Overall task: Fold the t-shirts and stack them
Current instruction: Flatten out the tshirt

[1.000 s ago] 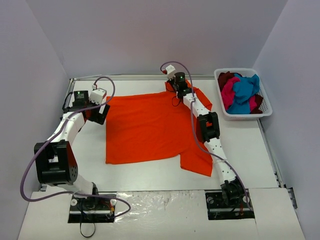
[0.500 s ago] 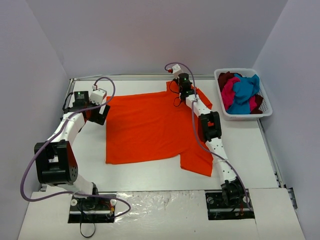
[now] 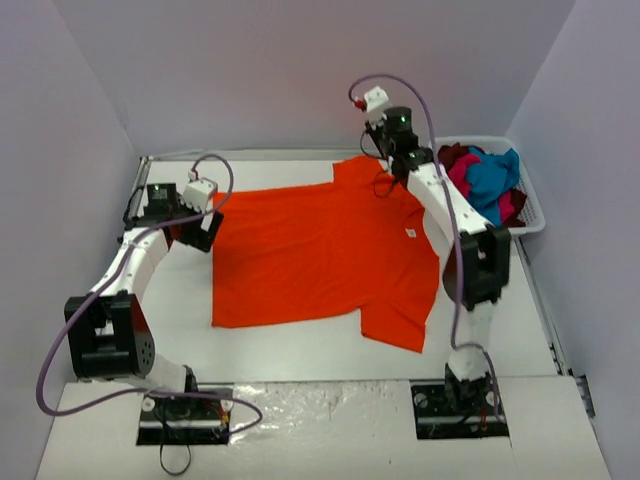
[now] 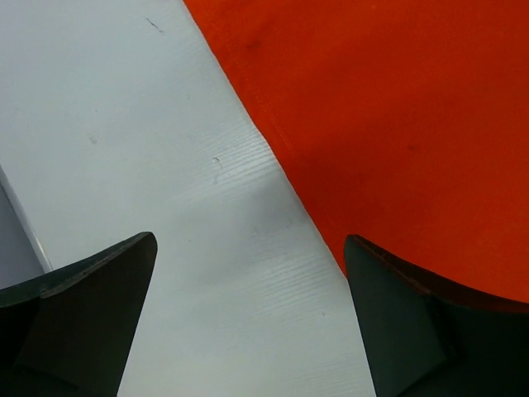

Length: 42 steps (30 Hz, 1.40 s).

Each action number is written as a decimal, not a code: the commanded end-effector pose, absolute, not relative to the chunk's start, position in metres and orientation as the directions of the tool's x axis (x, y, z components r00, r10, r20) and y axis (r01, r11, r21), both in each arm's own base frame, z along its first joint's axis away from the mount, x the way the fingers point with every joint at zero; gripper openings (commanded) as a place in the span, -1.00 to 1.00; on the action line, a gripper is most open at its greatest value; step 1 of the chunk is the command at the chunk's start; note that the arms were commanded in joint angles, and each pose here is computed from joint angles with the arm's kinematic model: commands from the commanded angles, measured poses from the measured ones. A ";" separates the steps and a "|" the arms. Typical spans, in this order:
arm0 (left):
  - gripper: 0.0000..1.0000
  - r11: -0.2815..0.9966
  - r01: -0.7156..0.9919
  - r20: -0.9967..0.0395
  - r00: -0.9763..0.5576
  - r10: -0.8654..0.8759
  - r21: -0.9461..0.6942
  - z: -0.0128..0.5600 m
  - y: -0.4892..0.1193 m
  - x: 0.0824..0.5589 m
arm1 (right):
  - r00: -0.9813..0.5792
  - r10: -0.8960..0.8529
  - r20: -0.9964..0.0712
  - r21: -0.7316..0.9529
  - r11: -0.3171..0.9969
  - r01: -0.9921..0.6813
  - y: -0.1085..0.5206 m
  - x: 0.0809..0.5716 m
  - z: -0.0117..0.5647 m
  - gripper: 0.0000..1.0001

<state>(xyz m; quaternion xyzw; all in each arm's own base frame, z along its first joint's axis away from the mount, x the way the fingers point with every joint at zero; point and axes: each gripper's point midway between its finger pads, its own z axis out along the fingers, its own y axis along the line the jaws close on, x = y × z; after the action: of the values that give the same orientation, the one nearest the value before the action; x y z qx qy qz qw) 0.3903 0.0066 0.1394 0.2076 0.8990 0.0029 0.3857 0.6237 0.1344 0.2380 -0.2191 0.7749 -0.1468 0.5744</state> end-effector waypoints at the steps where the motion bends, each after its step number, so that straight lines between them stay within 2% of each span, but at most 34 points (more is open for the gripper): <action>1: 0.93 0.858 0.494 -0.668 -0.591 0.451 0.142 0.147 -0.016 0.379 | -0.420 -0.530 -0.737 -0.398 0.842 -0.364 0.127 0.539 0.206 -0.55; 4: 0.85 0.778 0.612 -0.614 -0.561 0.555 0.144 0.133 -0.043 0.365 | -0.492 -0.556 -0.670 -0.287 0.805 -0.519 0.123 0.458 0.185 -0.68; 5: 0.76 0.761 0.632 -0.603 -0.554 0.575 0.145 0.130 -0.049 0.361 | -0.508 -0.560 -0.655 -0.267 0.800 -0.537 0.120 0.440 0.182 -0.80; 6: 0.59 0.737 0.661 -0.592 -0.541 0.598 0.140 0.124 -0.061 0.355 | -0.527 -0.560 -0.639 -0.245 0.798 -0.551 0.113 0.410 0.179 -1.00; 8: 0.47 0.727 0.673 -0.592 -0.534 0.604 0.135 0.119 -0.070 0.354 | -0.535 -0.559 -0.634 -0.225 0.795 -0.564 0.109 0.384 0.176 -1.00; 9: 0.25 0.724 0.679 -0.596 -0.533 0.600 0.122 0.116 -0.075 0.353 | -0.546 -0.560 -0.624 -0.216 0.794 -0.568 0.103 0.364 0.169 -1.00; 12: -0.15 0.734 0.678 -0.625 -0.551 0.553 0.052 0.113 -0.088 0.361 | -0.562 -0.569 -0.599 -0.190 0.784 -0.591 0.097 0.343 0.154 -1.00; 13: -0.36 0.737 0.675 -0.627 -0.559 0.542 0.036 0.113 -0.091 0.365 | -0.582 -0.578 -0.572 -0.179 0.780 -0.599 0.095 0.336 0.142 -1.00; 19: -0.78 0.803 0.594 -0.610 -0.654 0.448 -0.047 0.095 -0.099 0.408 | -0.647 -0.610 -0.457 -0.119 0.763 -0.635 0.096 0.332 0.096 -1.00; 20: -0.93 0.808 0.587 -0.611 -0.659 0.439 -0.052 0.094 -0.100 0.413 | -0.651 -0.613 -0.448 -0.112 0.761 -0.639 0.096 0.333 0.092 -1.00; 29: -0.95 0.822 0.536 -0.547 -0.755 0.363 -0.193 0.066 -0.117 0.447 | -0.710 -0.640 -0.295 -0.063 0.754 -0.654 0.089 0.338 0.033 -1.00; 42: -0.95 0.870 0.410 -0.393 -0.873 0.288 -0.273 0.028 -0.098 0.469 | -0.723 -0.641 -0.256 -0.017 0.751 -0.660 0.098 0.360 0.005 -1.00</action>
<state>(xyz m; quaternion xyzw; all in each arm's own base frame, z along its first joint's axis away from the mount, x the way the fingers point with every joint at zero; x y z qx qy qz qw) 0.4750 -0.1083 0.0335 0.2114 0.9392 -0.1749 0.2064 0.3566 0.0966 0.0083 -0.3487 0.9273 0.0286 0.1333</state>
